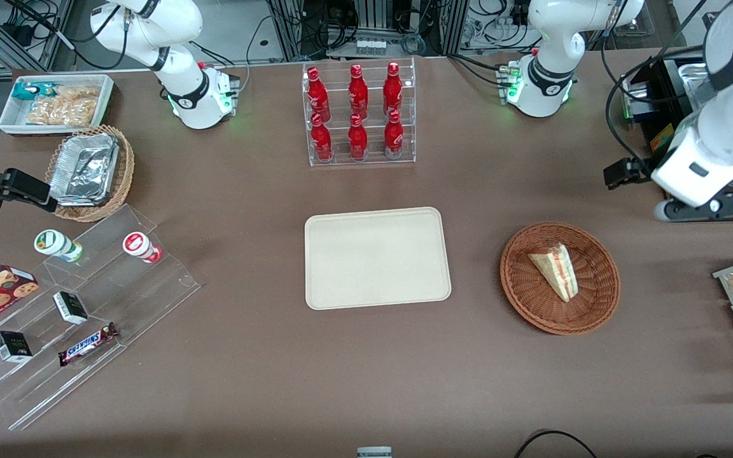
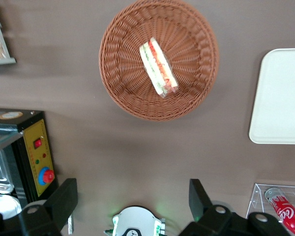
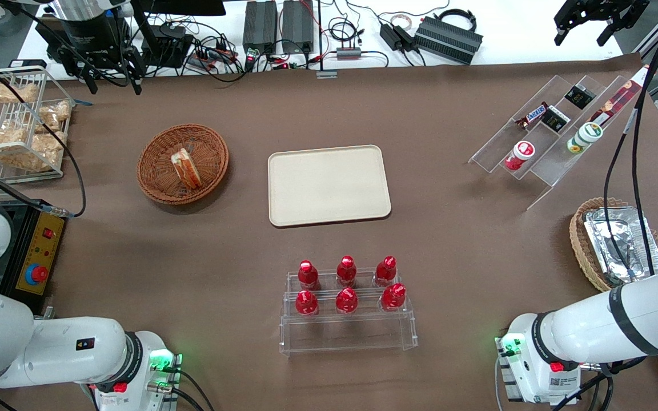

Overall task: Place sandwich from basket to tray
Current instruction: 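Move the left gripper down over the wrapped sandwich in the wicker basket, then close the left gripper on the wrapped sandwich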

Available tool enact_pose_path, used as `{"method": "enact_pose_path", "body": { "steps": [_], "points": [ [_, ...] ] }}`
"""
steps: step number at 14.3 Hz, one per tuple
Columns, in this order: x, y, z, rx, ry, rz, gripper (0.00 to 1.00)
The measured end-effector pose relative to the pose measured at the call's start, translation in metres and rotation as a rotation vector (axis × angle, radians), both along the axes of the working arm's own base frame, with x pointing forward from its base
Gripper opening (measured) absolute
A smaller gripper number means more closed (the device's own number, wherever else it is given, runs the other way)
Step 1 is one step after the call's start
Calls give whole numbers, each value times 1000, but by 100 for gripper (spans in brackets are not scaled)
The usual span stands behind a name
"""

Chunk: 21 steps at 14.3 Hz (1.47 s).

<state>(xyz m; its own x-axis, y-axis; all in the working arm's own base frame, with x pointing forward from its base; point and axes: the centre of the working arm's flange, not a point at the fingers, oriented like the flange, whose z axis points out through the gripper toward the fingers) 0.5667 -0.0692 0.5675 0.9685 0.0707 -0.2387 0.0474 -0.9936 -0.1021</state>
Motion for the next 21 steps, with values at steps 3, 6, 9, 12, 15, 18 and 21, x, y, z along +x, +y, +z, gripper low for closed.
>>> {"method": "enact_pose_path", "body": {
  "steps": [3,6,9,12,15,18,21],
  "points": [
    [19,14,-52,18,81,46,100],
    [40,23,-119,26,71,134,100],
    [36,14,-188,52,7,283,100],
    [19,5,-241,75,-59,461,100],
    [6,1,-268,103,-77,609,100],
    [0,-1,-285,92,-107,652,100],
    [-14,-2,-311,71,-130,654,100]
  ]
}}
